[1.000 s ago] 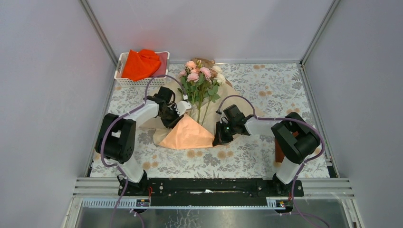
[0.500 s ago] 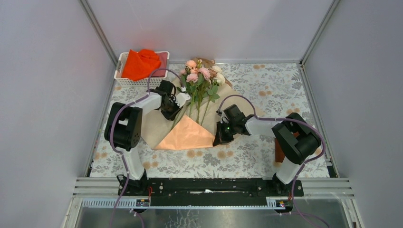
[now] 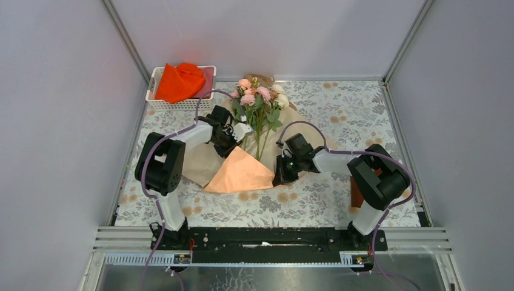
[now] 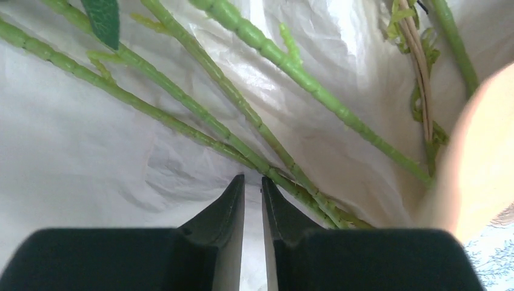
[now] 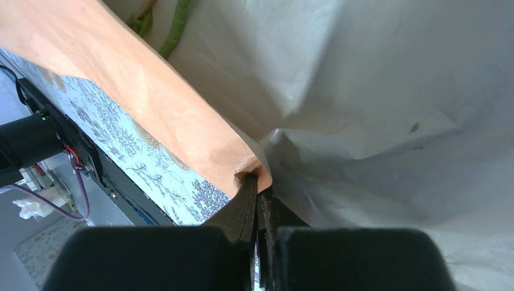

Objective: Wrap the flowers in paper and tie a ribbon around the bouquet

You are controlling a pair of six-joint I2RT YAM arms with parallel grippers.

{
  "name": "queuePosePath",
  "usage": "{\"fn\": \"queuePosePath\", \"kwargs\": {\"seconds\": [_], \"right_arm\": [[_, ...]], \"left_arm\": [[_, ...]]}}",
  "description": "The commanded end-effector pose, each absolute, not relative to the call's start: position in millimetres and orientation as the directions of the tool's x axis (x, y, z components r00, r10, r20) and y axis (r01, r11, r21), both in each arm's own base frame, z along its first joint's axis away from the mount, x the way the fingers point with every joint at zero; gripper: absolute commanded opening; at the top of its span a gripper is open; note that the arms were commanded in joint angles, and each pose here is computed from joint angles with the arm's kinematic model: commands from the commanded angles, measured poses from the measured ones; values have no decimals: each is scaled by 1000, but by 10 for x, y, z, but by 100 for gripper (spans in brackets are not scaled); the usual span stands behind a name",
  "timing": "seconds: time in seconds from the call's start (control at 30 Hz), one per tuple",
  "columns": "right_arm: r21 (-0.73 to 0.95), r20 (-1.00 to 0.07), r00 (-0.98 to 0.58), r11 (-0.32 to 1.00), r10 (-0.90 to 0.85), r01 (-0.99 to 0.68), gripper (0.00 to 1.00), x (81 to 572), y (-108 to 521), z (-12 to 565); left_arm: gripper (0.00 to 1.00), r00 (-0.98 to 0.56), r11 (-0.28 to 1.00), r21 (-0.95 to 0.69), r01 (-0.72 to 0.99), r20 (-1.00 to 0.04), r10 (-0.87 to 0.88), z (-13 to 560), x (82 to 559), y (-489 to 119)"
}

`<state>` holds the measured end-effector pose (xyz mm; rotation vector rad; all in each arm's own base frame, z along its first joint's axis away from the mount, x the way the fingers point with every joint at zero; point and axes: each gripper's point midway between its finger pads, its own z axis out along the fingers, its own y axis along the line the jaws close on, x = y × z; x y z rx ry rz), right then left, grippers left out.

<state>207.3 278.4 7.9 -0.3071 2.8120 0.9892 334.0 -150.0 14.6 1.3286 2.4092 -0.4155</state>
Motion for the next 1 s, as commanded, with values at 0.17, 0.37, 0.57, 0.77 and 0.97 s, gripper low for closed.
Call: {"fn": "queuePosePath", "kwargs": {"seconds": [0.17, 0.37, 0.57, 0.77, 0.97], "right_arm": [[483, -176, -971, 845, -161, -227, 0, 1948, 2479, -48], [462, -188, -969, 856, -160, -231, 0, 1958, 2433, -32], [454, -171, -973, 864, -154, -216, 0, 1966, 2404, -116], [456, -172, -976, 867, -134, -200, 0, 1948, 2387, -131], [457, -172, -976, 868, -130, -196, 0, 1938, 2378, -130]], "left_arm": [[30, -450, 456, -135, 879, -551, 703, 367, 3381, -1803], [34, -445, 453, -138, 881, -566, 694, 404, 3391, -1809], [36, -491, 564, -101, 820, -632, 600, 821, 3669, -1578], [51, -518, 635, -121, 763, -703, 488, 1295, 3649, -1339], [83, -548, 503, -297, 812, -685, 480, 1061, 2920, -1597]]}}
